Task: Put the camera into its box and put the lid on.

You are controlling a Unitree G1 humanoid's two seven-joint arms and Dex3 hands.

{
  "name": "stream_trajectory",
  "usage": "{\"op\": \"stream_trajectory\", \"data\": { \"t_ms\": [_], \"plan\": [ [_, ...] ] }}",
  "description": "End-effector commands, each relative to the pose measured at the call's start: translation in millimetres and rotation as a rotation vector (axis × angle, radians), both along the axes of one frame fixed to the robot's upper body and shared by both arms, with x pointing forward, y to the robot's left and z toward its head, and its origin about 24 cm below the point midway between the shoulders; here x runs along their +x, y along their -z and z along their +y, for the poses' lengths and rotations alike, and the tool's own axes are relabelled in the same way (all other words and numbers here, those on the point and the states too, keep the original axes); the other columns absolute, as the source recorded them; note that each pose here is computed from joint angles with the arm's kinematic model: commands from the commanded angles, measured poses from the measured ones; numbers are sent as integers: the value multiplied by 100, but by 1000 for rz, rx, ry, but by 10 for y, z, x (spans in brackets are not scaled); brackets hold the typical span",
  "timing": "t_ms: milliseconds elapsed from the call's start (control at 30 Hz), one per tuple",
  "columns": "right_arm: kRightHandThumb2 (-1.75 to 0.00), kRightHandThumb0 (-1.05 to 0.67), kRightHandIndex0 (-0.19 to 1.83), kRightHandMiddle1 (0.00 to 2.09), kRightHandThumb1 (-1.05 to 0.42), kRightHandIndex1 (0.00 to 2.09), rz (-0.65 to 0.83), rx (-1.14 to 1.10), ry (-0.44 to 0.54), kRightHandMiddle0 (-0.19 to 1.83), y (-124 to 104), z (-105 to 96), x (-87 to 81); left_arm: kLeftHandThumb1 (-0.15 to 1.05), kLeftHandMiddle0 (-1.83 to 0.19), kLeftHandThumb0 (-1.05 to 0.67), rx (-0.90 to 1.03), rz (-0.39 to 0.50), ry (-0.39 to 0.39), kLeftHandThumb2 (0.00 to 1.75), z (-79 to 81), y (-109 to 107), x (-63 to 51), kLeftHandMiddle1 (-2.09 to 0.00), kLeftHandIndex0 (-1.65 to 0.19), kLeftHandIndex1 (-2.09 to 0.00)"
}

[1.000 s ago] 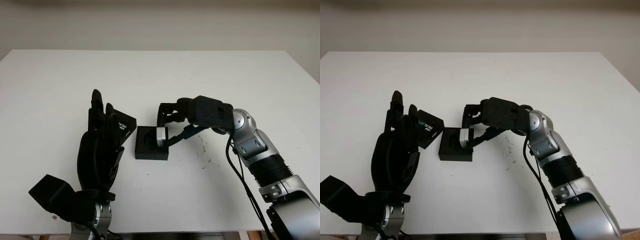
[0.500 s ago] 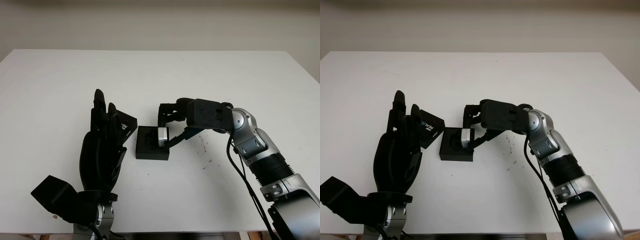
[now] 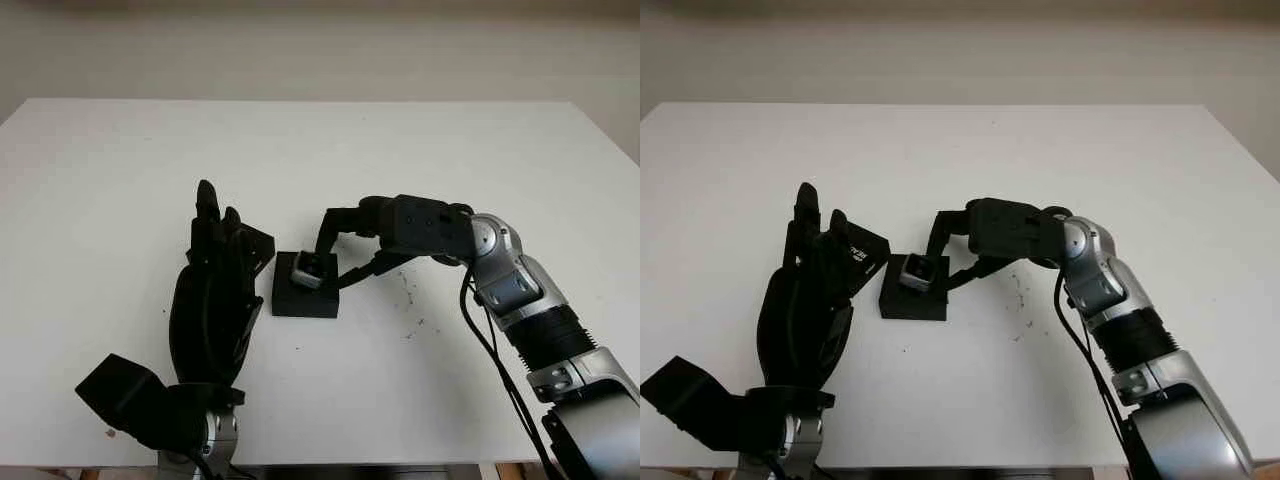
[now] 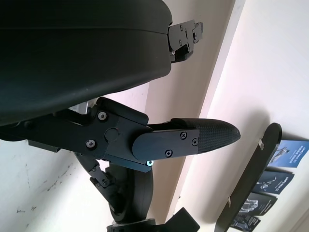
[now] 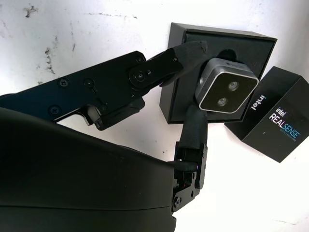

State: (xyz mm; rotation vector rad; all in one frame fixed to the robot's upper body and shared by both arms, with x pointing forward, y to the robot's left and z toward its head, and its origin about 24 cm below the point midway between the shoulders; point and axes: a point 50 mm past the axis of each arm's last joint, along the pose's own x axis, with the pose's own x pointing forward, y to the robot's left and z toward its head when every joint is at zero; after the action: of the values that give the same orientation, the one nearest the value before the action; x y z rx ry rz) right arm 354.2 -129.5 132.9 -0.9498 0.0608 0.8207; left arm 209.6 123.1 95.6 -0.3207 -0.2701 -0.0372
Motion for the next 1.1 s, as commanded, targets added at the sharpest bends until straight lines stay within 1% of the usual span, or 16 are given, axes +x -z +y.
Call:
{"op": "stream_trajectory", "data": {
  "t_ms": [0, 167, 400, 533, 633, 700, 733, 767, 800, 867, 933, 1067],
  "plan": [
    [-5, -61, 3, 31, -91, 4, -1, -19, 24, 13, 37, -97, 0, 105, 19, -74, -51, -10, -6, 49, -86, -8, 7, 0, 19, 0],
    [-5, -59, 3, 26, -90, 5, -19, 4, 35, 15, 19, -126, 10, 105, 19, -74, -57, -13, -15, 49, -107, 3, 14, 0, 19, 0],
    [-5, -60, 4, 24, -90, 5, -57, 33, 64, 19, -10, -154, 20, 105, 19, -75, -58, -11, -16, 49, -98, 15, 6, 0, 19, 0],
    [-6, -60, 6, 25, -91, 6, -90, 79, 109, 23, -31, -181, 23, 105, 19, -75, -57, -11, -22, 50, -89, 18, 0, 0, 19, 0],
    [-5, -57, 8, 26, -91, 7, -137, 185, 169, 25, -64, -208, -2, 105, 19, -74, -58, -12, -19, 49, -79, 17, -6, 0, 19, 0],
    [-5, -54, 11, 27, -90, 8, -203, 267, 198, 26, -121, -207, -40, 105, 19, -74, -58, -12, -18, 49, -67, 16, -9, 0, 19, 0],
    [-5, -55, 13, 33, -90, 9, -242, 305, 211, 25, -157, -202, -60, 105, 19, -74, -59, -11, -17, 49, -62, 15, -10, 0, 19, 0],
    [-5, -53, 18, 52, -90, 10, -276, 338, 219, 16, -192, -196, -79, 105, 19, -74, -59, -10, -18, 49, -57, 14, -11, 0, 19, 0],
    [-5, -53, 21, 63, -90, 11, -297, 358, 223, 9, -212, -191, -92, 105, 19, -74, -59, -10, -18, 49, -52, 14, -12, 0, 19, 0],
    [-6, -53, 26, 76, -92, 13, -329, 377, 216, 4, -263, -185, -128, 105, 19, -74, -56, -11, -18, 48, -43, 9, -12, 0, 19, 0],
    [-6, -55, 30, 82, -93, 15, -345, 378, 197, 5, -281, -179, -173, 105, 19, -74, -53, -12, -18, 47, -34, 0, -12, -2, 19, -1],
    [-6, -55, 30, 84, -94, 15, -344, 371, 185, 7, -242, -143, -273, 105, 19, -74, -51, -9, -16, 46, -20, -18, -18, -2, 19, -1]
  ]
}}
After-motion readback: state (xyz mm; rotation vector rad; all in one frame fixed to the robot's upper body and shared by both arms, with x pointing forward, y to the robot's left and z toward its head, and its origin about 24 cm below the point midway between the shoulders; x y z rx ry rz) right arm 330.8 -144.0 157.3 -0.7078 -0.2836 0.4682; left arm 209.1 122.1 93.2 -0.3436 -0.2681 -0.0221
